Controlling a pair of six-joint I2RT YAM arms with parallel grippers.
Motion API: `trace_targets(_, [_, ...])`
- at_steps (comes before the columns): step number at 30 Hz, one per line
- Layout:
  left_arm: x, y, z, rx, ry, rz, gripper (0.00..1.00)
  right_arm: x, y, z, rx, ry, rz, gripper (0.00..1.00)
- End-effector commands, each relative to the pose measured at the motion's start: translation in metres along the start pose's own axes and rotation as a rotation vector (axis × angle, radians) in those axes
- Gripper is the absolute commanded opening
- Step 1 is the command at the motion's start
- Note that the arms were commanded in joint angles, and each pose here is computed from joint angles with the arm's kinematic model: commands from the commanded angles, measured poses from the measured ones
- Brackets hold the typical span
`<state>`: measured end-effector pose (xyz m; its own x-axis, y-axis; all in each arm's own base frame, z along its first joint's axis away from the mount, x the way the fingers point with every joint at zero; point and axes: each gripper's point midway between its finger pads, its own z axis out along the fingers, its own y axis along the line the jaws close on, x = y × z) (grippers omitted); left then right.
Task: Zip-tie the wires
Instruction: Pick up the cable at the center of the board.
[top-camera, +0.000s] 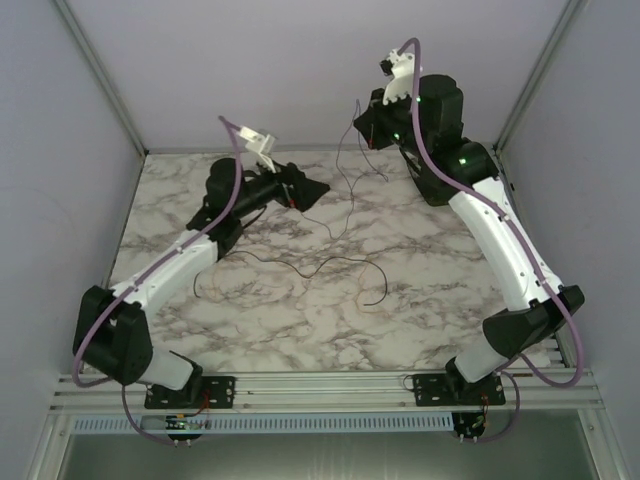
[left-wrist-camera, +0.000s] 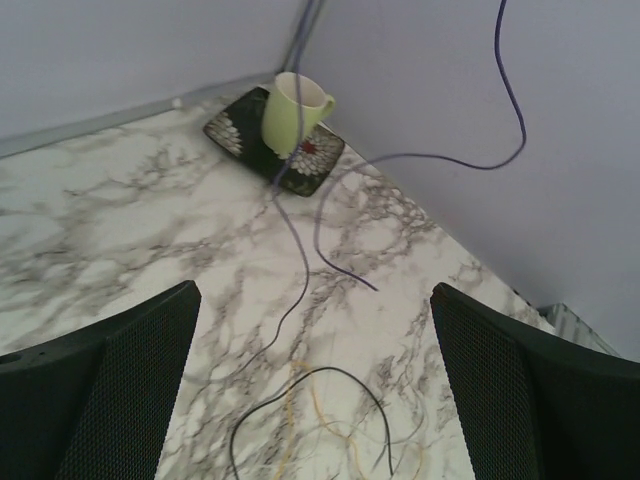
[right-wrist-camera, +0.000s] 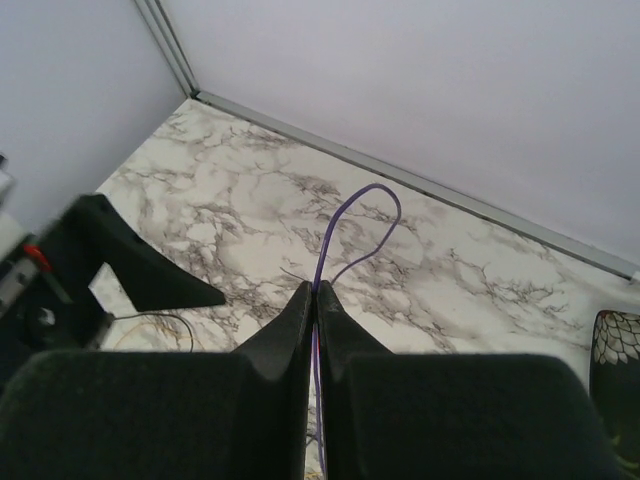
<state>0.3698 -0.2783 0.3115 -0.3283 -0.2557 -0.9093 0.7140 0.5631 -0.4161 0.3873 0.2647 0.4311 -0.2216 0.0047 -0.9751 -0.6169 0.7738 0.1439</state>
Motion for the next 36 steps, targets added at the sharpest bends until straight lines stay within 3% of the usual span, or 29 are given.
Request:
trace_targets(1, [-0.024, -0.038, 0.023, 0.130, -0.080, 0.047, 1.00, -0.029, 0.004, -0.017, 0.025, -0.072, 0.052, 0.00])
trace_targets(14, [-0.019, -0.098, 0.068, 0.277, -0.162, 0.088, 1.00, -0.029, 0.005, -0.015, 0.045, -0.136, 0.228, 0.00])
trace_targets(21, [0.004, -0.110, 0.098, 0.295, -0.124, 0.106, 0.98, -0.039, 0.009, -0.022, 0.029, -0.201, 0.292, 0.00])
trace_targets(27, [0.018, -0.118, 0.112, 0.342, -0.088, 0.097, 0.73, -0.044, 0.010, -0.031, 0.028, -0.241, 0.314, 0.00])
trace_targets(32, [0.020, -0.119, 0.113, 0.352, -0.099, 0.087, 0.29, -0.048, 0.009, -0.037, 0.038, -0.262, 0.317, 0.00])
trace_targets(36, [0.027, -0.114, 0.108, 0.321, -0.056, 0.114, 0.08, -0.050, 0.002, -0.043, 0.077, -0.280, 0.304, 0.00])
